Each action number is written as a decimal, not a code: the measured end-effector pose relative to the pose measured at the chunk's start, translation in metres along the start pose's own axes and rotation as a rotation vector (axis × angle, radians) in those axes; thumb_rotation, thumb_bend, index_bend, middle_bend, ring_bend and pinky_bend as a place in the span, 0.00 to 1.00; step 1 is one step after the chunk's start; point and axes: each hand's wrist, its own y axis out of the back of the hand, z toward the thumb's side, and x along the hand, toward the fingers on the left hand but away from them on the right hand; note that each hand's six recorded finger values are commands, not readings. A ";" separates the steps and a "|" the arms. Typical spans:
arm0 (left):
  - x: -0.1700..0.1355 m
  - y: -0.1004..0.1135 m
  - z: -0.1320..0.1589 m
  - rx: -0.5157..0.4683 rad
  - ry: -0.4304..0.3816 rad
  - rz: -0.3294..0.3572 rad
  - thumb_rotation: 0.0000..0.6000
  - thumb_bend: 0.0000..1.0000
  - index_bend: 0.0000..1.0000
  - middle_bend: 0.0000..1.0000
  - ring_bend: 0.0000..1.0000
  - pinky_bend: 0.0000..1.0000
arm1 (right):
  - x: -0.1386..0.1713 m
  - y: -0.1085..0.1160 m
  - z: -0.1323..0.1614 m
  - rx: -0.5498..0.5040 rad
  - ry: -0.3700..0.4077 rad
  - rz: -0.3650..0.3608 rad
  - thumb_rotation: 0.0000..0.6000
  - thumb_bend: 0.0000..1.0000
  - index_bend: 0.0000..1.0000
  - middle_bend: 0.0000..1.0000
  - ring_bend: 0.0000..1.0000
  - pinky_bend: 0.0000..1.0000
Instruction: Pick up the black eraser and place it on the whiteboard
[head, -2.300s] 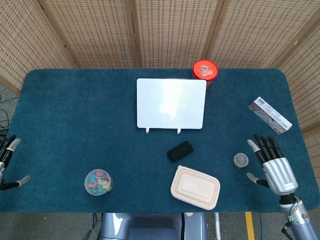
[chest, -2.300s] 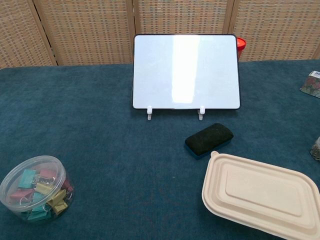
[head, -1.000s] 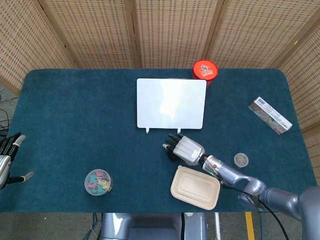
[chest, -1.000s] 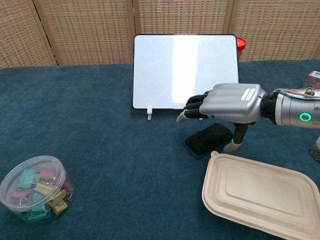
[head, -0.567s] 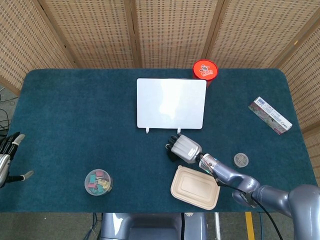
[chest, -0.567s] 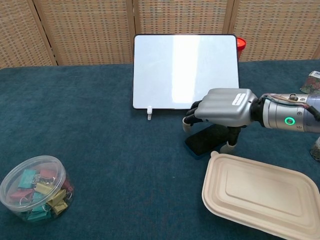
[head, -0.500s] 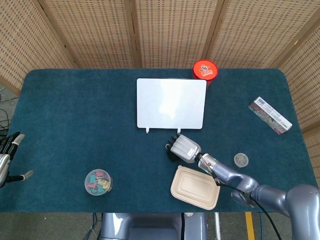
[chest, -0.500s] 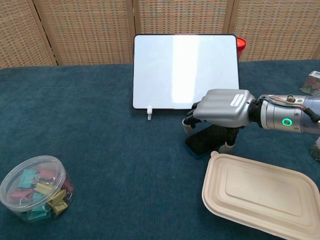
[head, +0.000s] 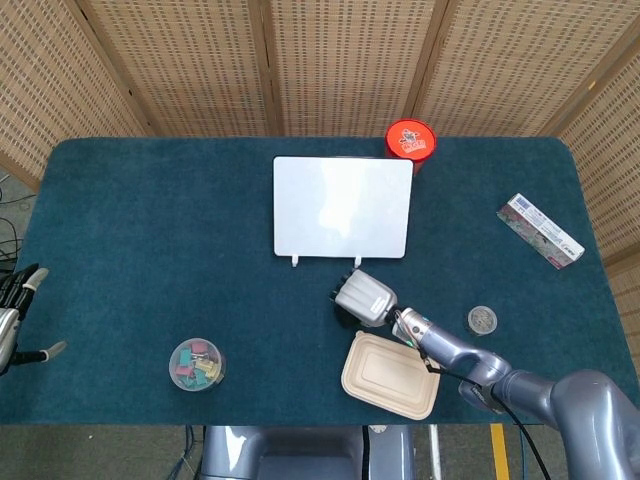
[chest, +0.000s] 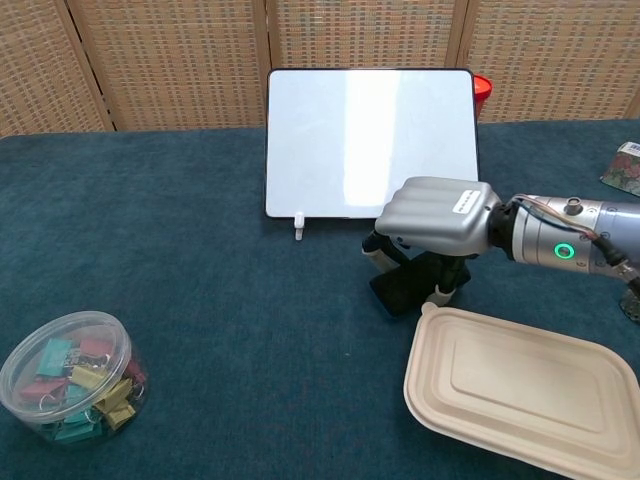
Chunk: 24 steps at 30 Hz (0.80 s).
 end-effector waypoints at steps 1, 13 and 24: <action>0.000 0.000 0.000 0.000 0.000 0.001 1.00 0.00 0.00 0.00 0.00 0.00 | 0.000 0.002 0.000 -0.004 -0.001 -0.010 1.00 0.15 0.57 0.59 0.50 0.53; 0.001 0.000 0.001 -0.007 -0.003 -0.003 1.00 0.00 0.00 0.00 0.00 0.00 | -0.001 0.063 -0.030 -0.045 -0.097 -0.260 1.00 0.26 0.58 0.60 0.51 0.53; 0.002 0.004 0.000 -0.019 0.005 0.005 1.00 0.00 0.00 0.00 0.00 0.00 | -0.036 0.086 -0.092 0.028 -0.337 -0.352 1.00 0.31 0.59 0.61 0.53 0.53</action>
